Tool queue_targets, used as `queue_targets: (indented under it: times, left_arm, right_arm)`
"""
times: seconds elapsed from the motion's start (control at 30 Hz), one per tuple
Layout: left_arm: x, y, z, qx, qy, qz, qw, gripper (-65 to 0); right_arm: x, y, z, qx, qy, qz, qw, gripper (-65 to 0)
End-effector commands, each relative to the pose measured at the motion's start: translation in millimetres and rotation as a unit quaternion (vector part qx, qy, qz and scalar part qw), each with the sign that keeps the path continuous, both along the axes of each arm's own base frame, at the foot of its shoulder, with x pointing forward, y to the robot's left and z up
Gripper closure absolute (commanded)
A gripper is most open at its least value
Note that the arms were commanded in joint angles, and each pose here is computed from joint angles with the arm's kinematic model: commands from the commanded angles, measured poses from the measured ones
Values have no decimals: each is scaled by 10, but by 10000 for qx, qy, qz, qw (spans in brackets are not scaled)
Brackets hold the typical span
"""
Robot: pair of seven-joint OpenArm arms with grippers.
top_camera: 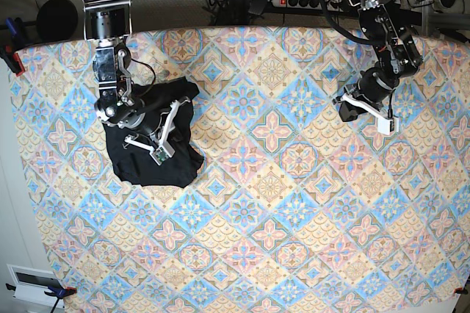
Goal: Layout the t-shirt on the table in an organized manner, then fold the t-shirt properly
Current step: 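Drag the folded shirt with the right gripper toward the right arm's side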
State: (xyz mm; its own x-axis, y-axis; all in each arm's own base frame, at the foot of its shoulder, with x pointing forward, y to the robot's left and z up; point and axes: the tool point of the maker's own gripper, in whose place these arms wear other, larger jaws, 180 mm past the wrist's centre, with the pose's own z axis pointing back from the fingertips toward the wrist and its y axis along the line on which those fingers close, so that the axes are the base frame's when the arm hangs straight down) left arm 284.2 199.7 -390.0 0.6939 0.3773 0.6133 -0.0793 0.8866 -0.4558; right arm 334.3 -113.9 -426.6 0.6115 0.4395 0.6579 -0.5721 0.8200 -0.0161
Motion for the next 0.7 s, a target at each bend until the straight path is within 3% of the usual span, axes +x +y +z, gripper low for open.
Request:
queue_targets:
  times: [0.0,0.13,0.23,0.47,0.67]
  left_arm:
    - [92,19,132,15,-258,3,9997,-2]
    - [84,18,125,15,-244,-1,9997,-2]
    - [80,18,126,18,-243,-2,9997,-2]
    - [74,17,122,20,-238,-8,9997,-2]
    - [86,17,131,20,-254,-8,9997,-2]
  right_arm:
    - [25,-148,67,-429,-35,-23,9991,0]
    - [104,-10,419,-404,-570,135,9975,0]
    - [-54,1,407,-505,-473,184,9974,0]
    - [-246,90,625,-489,-771,289,9954,0]
    - [-479,85,460,-480,-500,309,9971,0]
